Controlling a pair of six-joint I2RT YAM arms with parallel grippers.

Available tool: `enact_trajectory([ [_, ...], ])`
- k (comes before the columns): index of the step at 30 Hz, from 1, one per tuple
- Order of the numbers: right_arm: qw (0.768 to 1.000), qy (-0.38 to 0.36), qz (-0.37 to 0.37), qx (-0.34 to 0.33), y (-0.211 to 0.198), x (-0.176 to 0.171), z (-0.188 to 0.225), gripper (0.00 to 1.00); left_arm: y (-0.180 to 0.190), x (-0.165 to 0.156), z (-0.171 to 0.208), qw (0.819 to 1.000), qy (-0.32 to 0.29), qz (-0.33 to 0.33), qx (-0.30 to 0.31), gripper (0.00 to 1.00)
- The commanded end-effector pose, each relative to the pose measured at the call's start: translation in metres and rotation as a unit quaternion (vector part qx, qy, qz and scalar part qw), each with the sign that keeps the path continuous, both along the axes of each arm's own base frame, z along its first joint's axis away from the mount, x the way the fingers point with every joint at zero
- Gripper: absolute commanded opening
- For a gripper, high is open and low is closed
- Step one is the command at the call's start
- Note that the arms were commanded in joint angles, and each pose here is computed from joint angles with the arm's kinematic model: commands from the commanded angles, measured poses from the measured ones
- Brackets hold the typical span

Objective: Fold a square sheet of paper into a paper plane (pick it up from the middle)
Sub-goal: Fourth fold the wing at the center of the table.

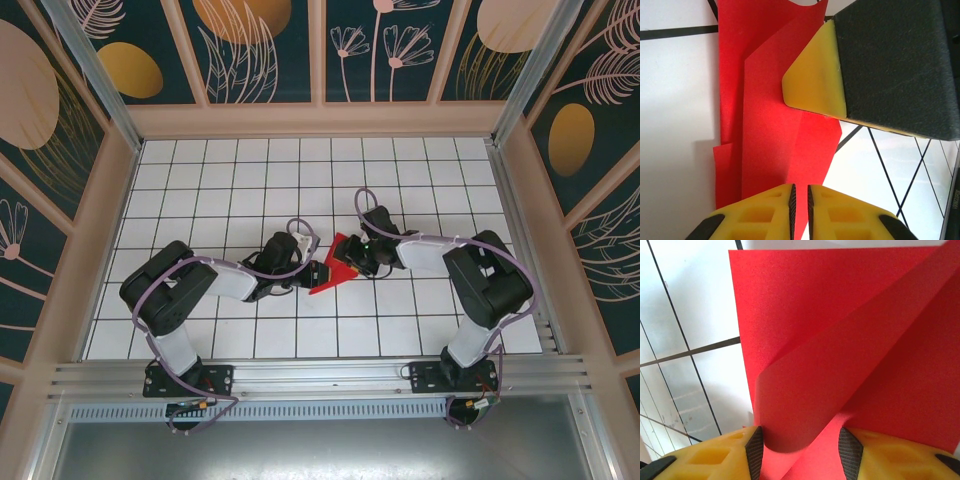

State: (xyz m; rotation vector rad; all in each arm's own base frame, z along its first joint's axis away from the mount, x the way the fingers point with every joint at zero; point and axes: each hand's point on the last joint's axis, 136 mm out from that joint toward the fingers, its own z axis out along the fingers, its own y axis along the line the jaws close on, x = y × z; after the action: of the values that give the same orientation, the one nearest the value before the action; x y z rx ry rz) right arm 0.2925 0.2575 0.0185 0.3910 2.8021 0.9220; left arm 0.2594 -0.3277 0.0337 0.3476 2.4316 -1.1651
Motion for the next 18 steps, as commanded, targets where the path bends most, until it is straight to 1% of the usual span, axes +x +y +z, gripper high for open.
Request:
enact_trajectory([
  [1, 0.984, 0.105, -0.017, -0.142, -0.0509, -0.0484, -0.0740, 0.49, 0.0004, 0.0037, -0.0079, 1.000, 0.000, 0.006, 0.018, 0.18],
  [14, 0.985, 0.102, -0.019, -0.141, -0.0489, -0.0472, -0.0728, 0.54, 0.0031, 0.0037, -0.0162, 0.999, 0.006, 0.008, 0.032, 0.14],
  [16, 0.983, 0.106, -0.020, -0.146, -0.0500, -0.0479, -0.0746, 0.53, 0.0034, 0.0037, -0.0170, 0.999, 0.006, 0.008, 0.033, 0.14],
  [18, 0.981, 0.114, -0.022, -0.154, -0.0524, -0.0498, -0.0786, 0.49, 0.0035, 0.0040, -0.0170, 0.999, 0.006, 0.009, 0.033, 0.14],
])
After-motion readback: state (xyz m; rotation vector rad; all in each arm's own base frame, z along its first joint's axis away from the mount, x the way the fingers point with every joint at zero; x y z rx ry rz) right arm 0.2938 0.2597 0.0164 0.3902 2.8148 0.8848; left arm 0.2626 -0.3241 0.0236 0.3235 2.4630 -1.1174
